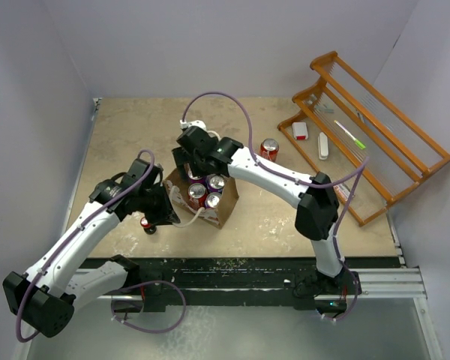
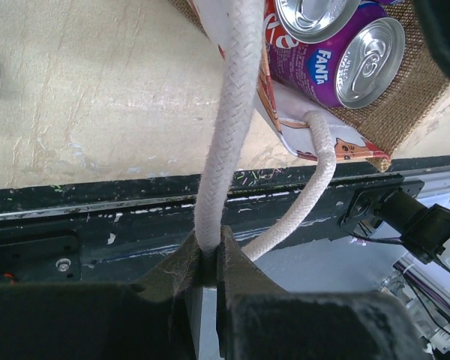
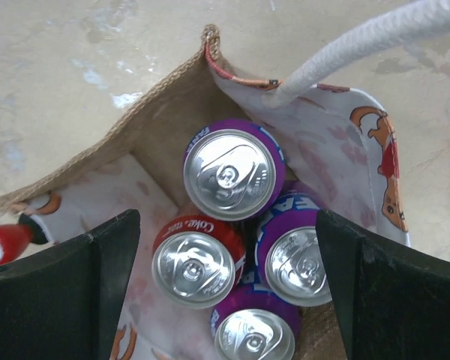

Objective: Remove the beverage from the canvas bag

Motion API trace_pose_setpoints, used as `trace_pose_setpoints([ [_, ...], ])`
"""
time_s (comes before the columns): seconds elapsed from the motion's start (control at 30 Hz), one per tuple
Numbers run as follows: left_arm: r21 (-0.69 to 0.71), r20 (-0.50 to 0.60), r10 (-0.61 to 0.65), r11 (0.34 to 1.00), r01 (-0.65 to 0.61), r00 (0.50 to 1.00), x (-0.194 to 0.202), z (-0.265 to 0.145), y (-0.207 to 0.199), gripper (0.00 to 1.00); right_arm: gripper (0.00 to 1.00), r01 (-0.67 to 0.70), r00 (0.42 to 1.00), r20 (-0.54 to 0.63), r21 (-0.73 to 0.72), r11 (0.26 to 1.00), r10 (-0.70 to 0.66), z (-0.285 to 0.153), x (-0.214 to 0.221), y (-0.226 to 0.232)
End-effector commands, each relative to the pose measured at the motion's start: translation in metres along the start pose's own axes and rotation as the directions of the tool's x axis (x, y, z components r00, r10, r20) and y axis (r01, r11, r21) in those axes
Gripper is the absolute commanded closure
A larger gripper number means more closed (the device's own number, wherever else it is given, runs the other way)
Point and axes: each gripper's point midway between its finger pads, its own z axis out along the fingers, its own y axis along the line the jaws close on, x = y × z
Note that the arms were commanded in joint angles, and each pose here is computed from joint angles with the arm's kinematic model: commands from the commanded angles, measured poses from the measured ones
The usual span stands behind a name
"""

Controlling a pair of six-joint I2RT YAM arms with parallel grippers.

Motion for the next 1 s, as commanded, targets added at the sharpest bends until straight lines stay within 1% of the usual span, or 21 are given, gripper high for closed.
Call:
trace_pose_setpoints([
  [0.0, 0.015, 0.032, 0.030, 0.999, -0.031, 0.999, -0.011, -0.002, -0.006, 1.00, 0.00, 0.040, 0.999, 0.034, 0.076, 0.996, -0.042, -0.012, -0.021, -0.011],
  [0.1, 0.012, 0.029, 0.033, 0.999, -0.033, 0.999, -0.010, -0.001, -0.005, 1.00, 0.00, 0.054, 0.998, 0.015, 0.122, 0.991, -0.056, 0.000, -0.019, -0.015],
  [0.23, 0.006, 0.031, 0.033, 0.999, -0.033, 0.999, -0.011, -0.002, -0.004, 1.00, 0.00, 0.081, 0.997, -0.022, 0.149, 0.986, -0.079, 0.015, -0.013, -0.015],
  [0.47, -0.009, 0.031, 0.034, 0.999, -0.034, 0.999, -0.012, -0.001, -0.002, 1.00, 0.00, 0.100, 0.994, -0.048, 0.150, 0.984, -0.093, 0.029, -0.007, -0.011],
  [0.73, -0.015, 0.029, 0.029, 0.999, -0.029, 0.999, -0.012, 0.000, -0.001, 1.00, 0.00, 0.122, 0.990, -0.095, 0.186, 0.975, -0.106, 0.042, 0.007, -0.017],
  [0.97, -0.015, 0.028, 0.025, 1.000, -0.025, 0.999, -0.012, 0.001, -0.001, 1.00, 0.05, 0.144, 0.986, -0.114, 0.183, 0.972, -0.124, 0.051, 0.012, -0.015],
])
